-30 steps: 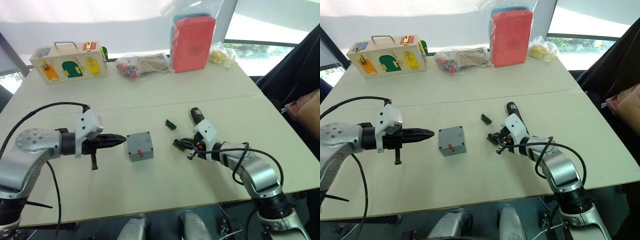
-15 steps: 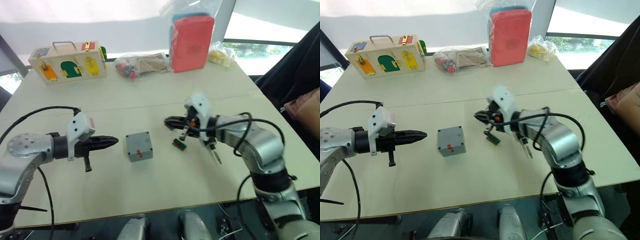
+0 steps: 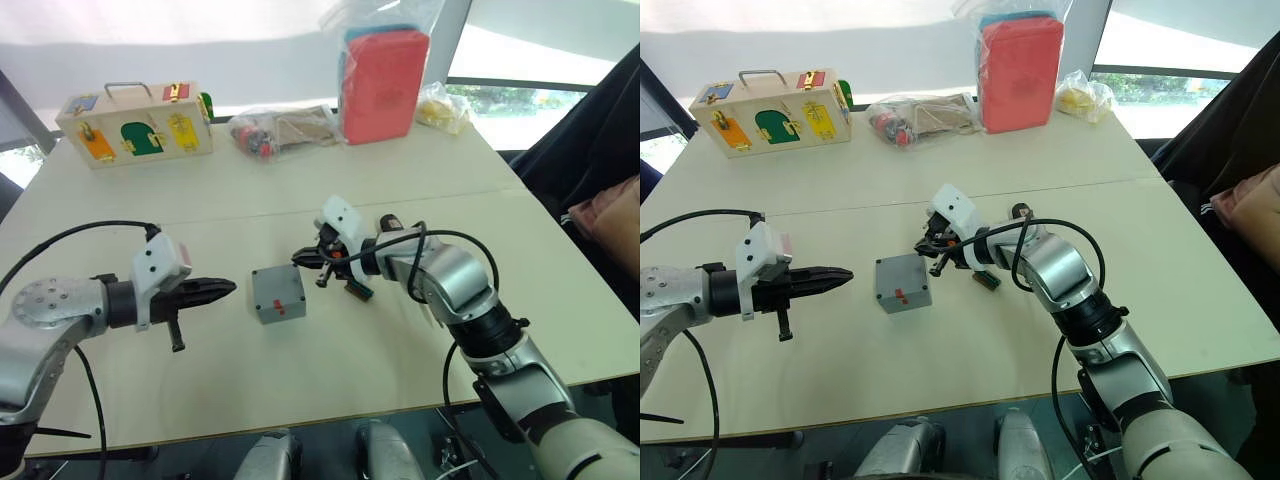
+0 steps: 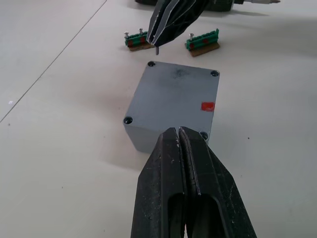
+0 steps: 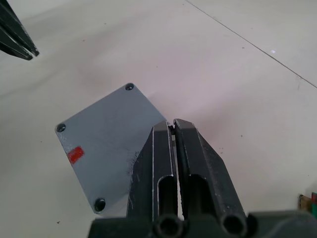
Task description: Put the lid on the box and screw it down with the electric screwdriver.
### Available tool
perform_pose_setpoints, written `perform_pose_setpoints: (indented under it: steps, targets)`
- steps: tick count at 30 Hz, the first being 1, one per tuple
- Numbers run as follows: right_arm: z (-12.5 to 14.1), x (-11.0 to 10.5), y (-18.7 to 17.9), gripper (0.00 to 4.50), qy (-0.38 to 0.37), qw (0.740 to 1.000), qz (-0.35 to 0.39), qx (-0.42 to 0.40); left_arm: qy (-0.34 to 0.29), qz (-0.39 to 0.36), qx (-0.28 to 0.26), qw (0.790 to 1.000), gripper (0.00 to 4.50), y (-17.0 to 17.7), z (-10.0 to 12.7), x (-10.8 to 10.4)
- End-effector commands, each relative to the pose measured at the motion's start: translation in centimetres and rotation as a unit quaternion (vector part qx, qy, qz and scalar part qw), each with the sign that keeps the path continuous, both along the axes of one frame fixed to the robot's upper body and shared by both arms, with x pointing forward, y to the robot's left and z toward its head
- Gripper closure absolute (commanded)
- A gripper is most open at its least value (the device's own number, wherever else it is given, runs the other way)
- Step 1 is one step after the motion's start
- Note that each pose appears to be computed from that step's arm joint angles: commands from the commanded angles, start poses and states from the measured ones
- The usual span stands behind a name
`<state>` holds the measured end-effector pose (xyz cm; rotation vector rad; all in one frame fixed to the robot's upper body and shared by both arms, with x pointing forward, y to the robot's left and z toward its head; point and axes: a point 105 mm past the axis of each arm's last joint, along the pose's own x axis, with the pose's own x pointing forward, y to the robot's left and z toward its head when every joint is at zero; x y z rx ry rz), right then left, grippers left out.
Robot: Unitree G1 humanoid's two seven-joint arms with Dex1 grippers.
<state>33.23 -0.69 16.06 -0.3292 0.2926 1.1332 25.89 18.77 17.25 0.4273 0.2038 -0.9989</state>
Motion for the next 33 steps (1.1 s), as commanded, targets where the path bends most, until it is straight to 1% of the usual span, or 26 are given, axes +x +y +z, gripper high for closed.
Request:
perform_pose_setpoints:
  steps: [1, 10, 27, 30, 32, 33]
  targets:
    - [1.2, 0.3, 0.8, 4.46, -0.025, 1.000, 0.008, 0.009, -0.021, 0.001, -0.003, 1.000, 4.50, 0.0, 1.0, -0.2]
    - [1.0, 0.7, 1.0, 4.46, -0.025, 1.000, 0.011, 0.007, -0.023, 0.000, -0.003, 1.000, 4.50, -0.1, 1.0, 0.0]
    - [-1.2, 0.7, 0.6, 4.46, -0.004, 1.000, 0.015, -0.019, -0.026, 0.001, -0.005, 1.000, 4.50, -0.3, 1.1, 0.1]
    - [-1.5, 0.6, 0.7, 3.72, 0.006, 1.000, 0.020, -0.019, -0.027, 0.002, -0.005, 1.000, 4.50, -0.3, 1.1, 0.2]
    - [-1.4, 0.5, 0.7, 2.90, 0.004, 1.000, 0.023, -0.018, -0.027, 0.002, -0.005, 1.000, 4.50, -0.3, 1.1, 0.2]
    - [-1.2, 0.4, 0.7, 2.56, 0.002, 1.000, 0.026, -0.017, -0.027, 0.003, -0.005, 1.000, 4.50, -0.3, 1.1, 0.2]
